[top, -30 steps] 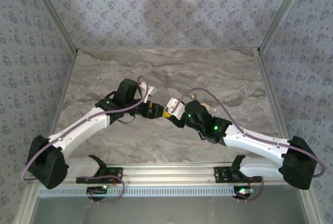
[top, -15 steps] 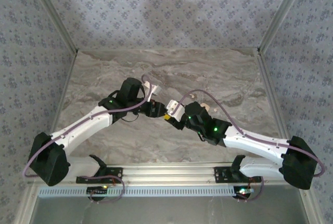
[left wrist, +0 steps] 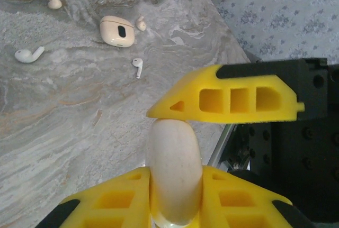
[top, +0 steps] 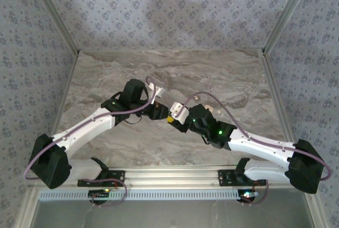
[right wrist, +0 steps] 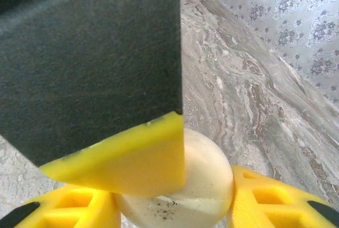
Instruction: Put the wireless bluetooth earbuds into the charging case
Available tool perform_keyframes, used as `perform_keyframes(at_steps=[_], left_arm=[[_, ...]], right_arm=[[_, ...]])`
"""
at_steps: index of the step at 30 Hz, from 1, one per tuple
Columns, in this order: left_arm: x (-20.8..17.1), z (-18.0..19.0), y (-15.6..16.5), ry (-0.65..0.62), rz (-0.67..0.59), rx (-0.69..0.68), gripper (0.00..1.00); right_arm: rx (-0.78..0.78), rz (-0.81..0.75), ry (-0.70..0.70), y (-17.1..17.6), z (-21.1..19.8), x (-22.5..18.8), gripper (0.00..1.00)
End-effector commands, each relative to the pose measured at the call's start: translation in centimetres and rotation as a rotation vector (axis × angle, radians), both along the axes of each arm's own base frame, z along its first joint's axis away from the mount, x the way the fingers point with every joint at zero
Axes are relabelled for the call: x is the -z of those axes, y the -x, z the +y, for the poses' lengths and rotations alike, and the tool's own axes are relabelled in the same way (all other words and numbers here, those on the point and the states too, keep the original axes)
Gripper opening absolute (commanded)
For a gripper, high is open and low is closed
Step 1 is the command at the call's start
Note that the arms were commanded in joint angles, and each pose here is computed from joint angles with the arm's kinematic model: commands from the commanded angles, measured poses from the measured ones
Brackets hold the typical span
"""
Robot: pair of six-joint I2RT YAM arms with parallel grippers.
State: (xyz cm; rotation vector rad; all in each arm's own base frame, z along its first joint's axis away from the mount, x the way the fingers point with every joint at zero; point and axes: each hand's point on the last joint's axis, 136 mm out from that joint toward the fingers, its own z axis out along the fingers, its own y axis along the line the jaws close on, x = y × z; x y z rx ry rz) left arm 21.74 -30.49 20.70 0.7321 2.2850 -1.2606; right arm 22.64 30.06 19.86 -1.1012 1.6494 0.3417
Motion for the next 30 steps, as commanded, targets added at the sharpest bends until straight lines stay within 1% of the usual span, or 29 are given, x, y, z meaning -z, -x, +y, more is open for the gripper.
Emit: perform_keyframes(at_steps=[1,2,4,6,8,11,14,16,17,20,22,26,30], left_arm=[[-1.2,0.1,0.8,-0.005,-0.095,0.074,0.24],[-1.1,0.2,0.9,-0.017,-0.109,0.086,0.24],[-0.8,0.4,1.1,-0.038,-0.135,0.115,0.24],[-0.4,0.5,1.1,-0.057,-0.154,0.139,0.24],[0.1,0.5,1.3,-0.075,-0.16,0.17,0.23],[0.4,0.4,2.2,-0.076,-0.164,0.245,0.23],[0.2,0.3,3.8,-0.051,-0.162,0.352,0.23],[0.1,0.4,4.5,-0.044,-0.165,0.398,0.22],[0.0,0.4,4.7,-0.039,-0.168,0.413,0.22],[-0.1,0.5,5.3,-0.022,-0.189,0.447,0.21],[-0.1,0.6,5.4,-0.022,-0.212,0.458,0.21],[-0.5,0.7,5.5,-0.018,-0.239,0.463,0.21],[-0.7,0.8,5.8,-0.017,-0.247,0.464,0.21]], right_arm=[[-0.021,-0.022,-0.062,0.3,-0.1,-1.7,0.58],[-0.031,-0.009,-0.058,0.5,-0.2,-1.5,0.6],[-0.071,0.028,-0.041,1.4,-0.7,-1.0,0.69],[-0.123,0.039,-0.037,2.5,-1.3,-0.7,0.76],[-0.171,0.055,-0.045,3.7,-2.0,-0.6,0.79],[-0.226,0.102,-0.072,4.8,-3.4,-0.9,0.81],[-0.321,0.095,-0.1,5.4,-4.4,-1.3,0.76],[-0.351,0.092,-0.105,5.2,-4.9,-1.4,0.65],[-0.362,0.115,-0.112,5.2,-5.0,-1.7,0.63],[-0.446,0.24,-0.117,5.9,-4.9,-2.3,0.63],[-0.503,0.292,-0.108,6.2,-4.6,-2.3,0.63],[-0.605,0.351,-0.128,6.5,-3.5,-2.5,0.61],[-0.673,0.407,-0.152,6.3,-2.5,-2.5,0.59]])
